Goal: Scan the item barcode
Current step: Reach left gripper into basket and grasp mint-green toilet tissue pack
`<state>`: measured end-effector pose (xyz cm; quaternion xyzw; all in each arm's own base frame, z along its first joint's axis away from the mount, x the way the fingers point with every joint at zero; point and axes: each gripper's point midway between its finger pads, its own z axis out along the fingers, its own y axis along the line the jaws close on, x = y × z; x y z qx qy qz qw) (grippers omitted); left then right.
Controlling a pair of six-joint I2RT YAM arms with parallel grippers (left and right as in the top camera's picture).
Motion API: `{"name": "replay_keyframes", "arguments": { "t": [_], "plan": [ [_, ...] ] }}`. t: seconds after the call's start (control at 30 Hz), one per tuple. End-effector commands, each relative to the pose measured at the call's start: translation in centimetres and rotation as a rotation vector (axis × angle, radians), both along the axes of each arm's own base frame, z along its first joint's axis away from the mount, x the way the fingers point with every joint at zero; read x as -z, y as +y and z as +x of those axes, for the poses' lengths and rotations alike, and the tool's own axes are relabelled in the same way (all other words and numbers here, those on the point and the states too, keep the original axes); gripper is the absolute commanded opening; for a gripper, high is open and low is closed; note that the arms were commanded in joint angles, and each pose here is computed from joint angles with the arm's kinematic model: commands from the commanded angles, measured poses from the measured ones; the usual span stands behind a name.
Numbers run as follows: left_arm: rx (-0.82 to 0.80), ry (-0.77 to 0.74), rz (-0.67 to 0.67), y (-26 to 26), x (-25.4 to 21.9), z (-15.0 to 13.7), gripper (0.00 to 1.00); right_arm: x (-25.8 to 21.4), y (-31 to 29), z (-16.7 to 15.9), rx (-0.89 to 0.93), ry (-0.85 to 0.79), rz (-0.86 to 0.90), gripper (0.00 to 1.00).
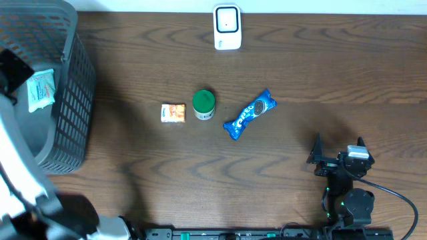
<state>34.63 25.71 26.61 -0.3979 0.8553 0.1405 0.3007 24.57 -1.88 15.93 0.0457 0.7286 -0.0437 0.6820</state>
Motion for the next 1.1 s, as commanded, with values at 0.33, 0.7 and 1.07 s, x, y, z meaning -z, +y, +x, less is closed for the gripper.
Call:
{"name": "replay_keyframes", "arguments": {
  "t": [0.33,0.7,1.07],
  "plan": [
    [0.132,0.219,-0.03,4.4,15.6,6.7,0.98,0.1,0.2,0.0,-0.011,0.004,-0.014,0.99],
    [0.192,0.173,-0.041,5.0,20.4,10.0,0.98,0.1,0.2,0.0,-0.011,0.004,-0.014,0.99],
    [0.235,0.232,-0.113,3.1,25.5,10.6,0.59,0.1,0.2,0.0,-0.011,0.004,-0.014,0.99]
  ]
}}
